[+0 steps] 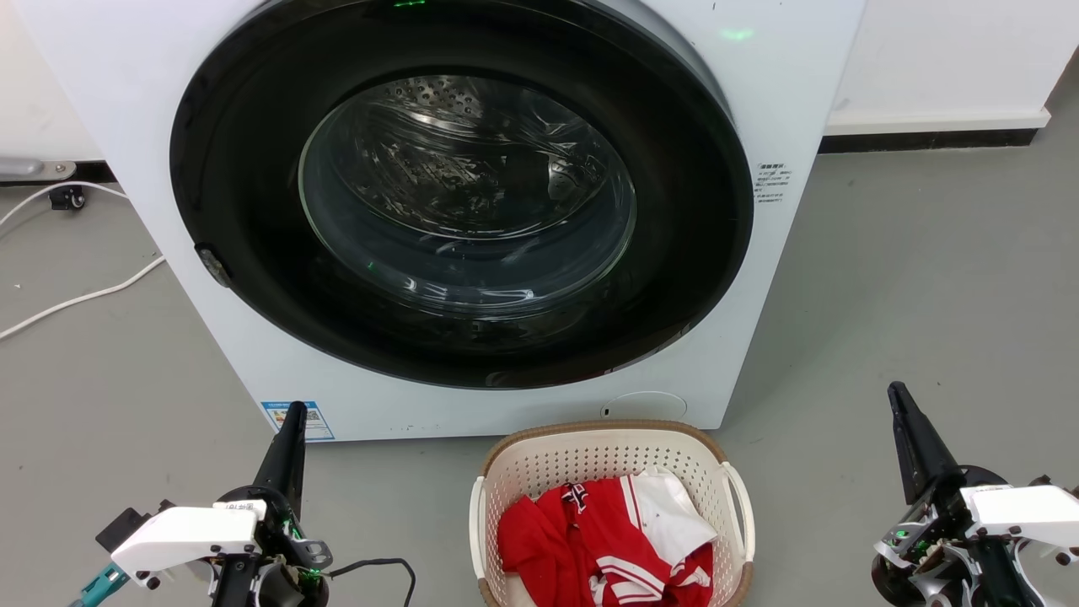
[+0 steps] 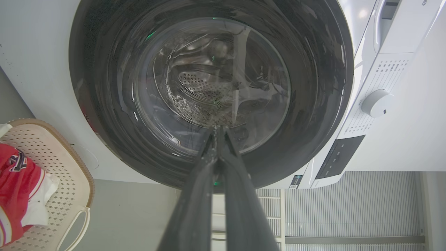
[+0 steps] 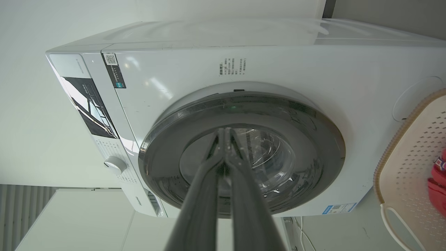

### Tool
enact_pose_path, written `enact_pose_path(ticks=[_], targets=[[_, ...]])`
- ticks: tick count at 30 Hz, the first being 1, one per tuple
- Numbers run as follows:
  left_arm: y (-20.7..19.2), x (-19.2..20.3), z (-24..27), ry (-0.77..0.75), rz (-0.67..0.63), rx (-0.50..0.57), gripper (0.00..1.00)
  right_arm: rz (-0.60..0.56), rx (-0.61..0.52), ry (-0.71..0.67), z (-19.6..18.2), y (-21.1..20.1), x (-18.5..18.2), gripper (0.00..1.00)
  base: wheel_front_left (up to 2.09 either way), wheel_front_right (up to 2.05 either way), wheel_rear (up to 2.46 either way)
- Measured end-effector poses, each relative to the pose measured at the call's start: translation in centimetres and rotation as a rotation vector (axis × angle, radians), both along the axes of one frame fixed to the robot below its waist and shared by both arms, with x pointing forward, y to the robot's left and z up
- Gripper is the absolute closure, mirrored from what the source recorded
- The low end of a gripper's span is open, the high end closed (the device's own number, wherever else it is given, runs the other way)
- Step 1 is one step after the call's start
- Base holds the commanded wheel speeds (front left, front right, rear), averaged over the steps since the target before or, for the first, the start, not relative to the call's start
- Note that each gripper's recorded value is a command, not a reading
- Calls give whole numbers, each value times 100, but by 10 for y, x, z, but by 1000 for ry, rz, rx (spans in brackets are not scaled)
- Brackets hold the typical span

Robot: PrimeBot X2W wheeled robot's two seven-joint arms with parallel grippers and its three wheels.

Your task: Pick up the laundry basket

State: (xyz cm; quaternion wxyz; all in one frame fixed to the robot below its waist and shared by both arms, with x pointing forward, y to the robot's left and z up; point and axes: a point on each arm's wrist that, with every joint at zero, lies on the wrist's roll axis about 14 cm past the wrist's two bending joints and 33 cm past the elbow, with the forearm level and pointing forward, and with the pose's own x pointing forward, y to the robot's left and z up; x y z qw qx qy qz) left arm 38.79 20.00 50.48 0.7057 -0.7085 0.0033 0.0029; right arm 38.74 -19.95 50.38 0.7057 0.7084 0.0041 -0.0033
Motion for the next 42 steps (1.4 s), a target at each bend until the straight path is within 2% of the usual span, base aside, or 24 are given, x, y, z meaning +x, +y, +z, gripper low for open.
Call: enact_pose_path(ticks=[28, 29, 35, 42], targets=[[0, 0, 0, 0, 0, 0, 100, 0, 0, 0, 0, 0, 0, 100, 0, 0, 0], [0, -1, -3, 10, 0, -1, 0, 0, 1, 10, -3, 0, -1, 0, 0, 0, 0], [1, -10, -21, 63, 14, 3, 0, -16, -6, 71, -24, -2, -11, 0, 0, 0, 0], [4, -9, -13, 45, 34, 111, 0, -33, -130, 55, -16, -5, -10, 0, 0, 0, 0]])
